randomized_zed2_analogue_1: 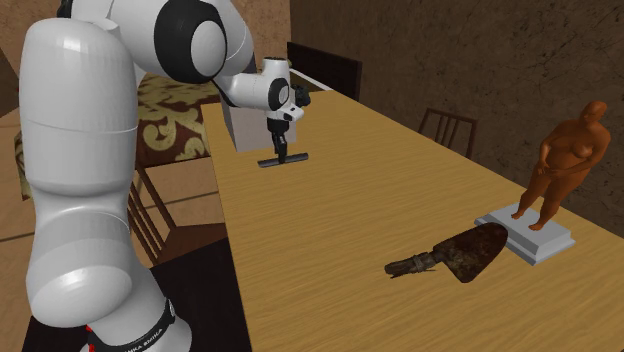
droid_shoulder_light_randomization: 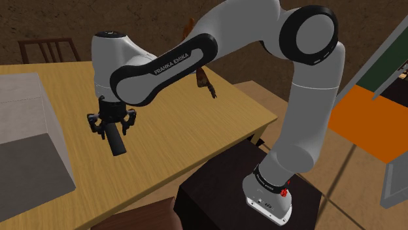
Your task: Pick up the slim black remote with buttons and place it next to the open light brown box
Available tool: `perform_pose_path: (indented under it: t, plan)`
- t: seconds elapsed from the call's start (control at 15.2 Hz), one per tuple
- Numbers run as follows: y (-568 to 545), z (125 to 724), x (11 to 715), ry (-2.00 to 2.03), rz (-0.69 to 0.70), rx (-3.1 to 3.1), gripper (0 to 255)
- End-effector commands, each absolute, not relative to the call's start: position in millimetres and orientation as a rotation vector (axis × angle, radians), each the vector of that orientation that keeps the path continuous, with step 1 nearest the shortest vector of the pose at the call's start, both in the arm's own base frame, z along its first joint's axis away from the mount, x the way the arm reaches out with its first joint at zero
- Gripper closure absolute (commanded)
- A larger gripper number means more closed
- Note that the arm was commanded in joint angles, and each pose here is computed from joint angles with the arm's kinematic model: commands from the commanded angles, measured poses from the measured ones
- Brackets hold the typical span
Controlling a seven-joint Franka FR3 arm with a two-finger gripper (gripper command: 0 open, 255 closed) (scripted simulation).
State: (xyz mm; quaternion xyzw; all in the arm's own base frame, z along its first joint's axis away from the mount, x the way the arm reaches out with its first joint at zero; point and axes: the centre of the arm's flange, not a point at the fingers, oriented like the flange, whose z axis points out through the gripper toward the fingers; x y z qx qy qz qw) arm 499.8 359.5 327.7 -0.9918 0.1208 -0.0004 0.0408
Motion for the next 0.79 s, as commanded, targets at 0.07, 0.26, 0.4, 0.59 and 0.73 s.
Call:
perform_pose_path:
  t: [0.07,0.26,0.4,0.59,0.73]
  plan:
    - [359,328,500,0.37,-0.002,-3.037,0]
    - [359,328,500,0.37,-0.002,-3.037,0]
    - [357,354,500,0.37,-0.002,-3.037,0]
    - [355,378,499,0.37,-0.002,-3.037,0]
    - [355,378,499,0.37,-0.002,-3.037,0]
